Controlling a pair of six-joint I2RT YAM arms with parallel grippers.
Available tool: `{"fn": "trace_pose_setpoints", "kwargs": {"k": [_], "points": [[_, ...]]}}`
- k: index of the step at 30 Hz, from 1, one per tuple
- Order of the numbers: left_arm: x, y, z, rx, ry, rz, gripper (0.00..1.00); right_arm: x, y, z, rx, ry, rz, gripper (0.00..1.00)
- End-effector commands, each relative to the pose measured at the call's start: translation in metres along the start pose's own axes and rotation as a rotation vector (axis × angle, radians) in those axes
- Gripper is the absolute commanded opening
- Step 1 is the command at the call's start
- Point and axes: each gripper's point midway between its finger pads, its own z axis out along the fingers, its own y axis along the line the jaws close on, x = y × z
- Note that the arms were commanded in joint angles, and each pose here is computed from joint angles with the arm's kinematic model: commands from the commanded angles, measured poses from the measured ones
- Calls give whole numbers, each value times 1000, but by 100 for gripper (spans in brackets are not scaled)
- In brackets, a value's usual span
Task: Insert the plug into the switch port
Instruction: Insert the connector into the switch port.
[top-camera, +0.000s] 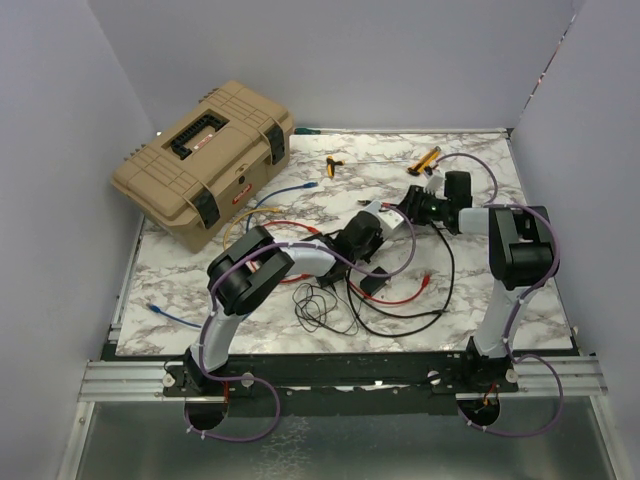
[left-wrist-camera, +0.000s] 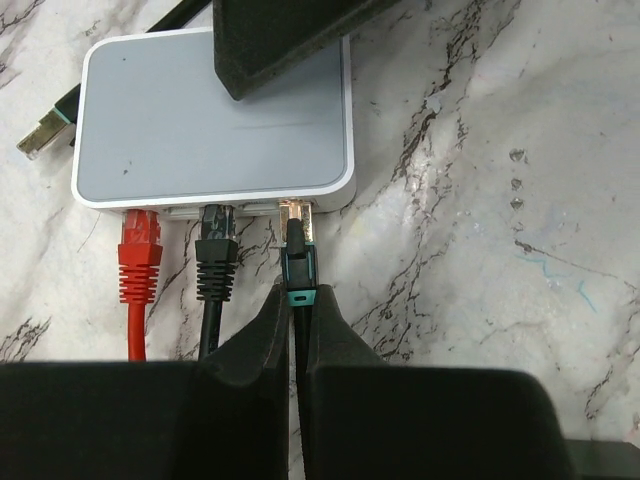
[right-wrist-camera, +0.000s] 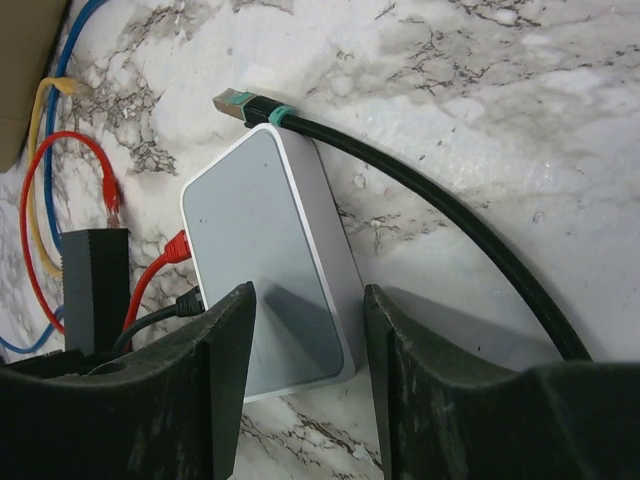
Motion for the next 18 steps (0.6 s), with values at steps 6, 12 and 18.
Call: {"fn": "trace_pose_setpoints", "kwargs": {"k": [6,12,18], "points": [[33,-17,-3,99,61,96,0,84,43,-13,-162,223,161,49],[28,-20,-8,130,95,129,0,86,59,-9,-193,248,98,48],[19,-12,-8,130,88,158,0,91,79,-6,-293,292,59,47]]}}
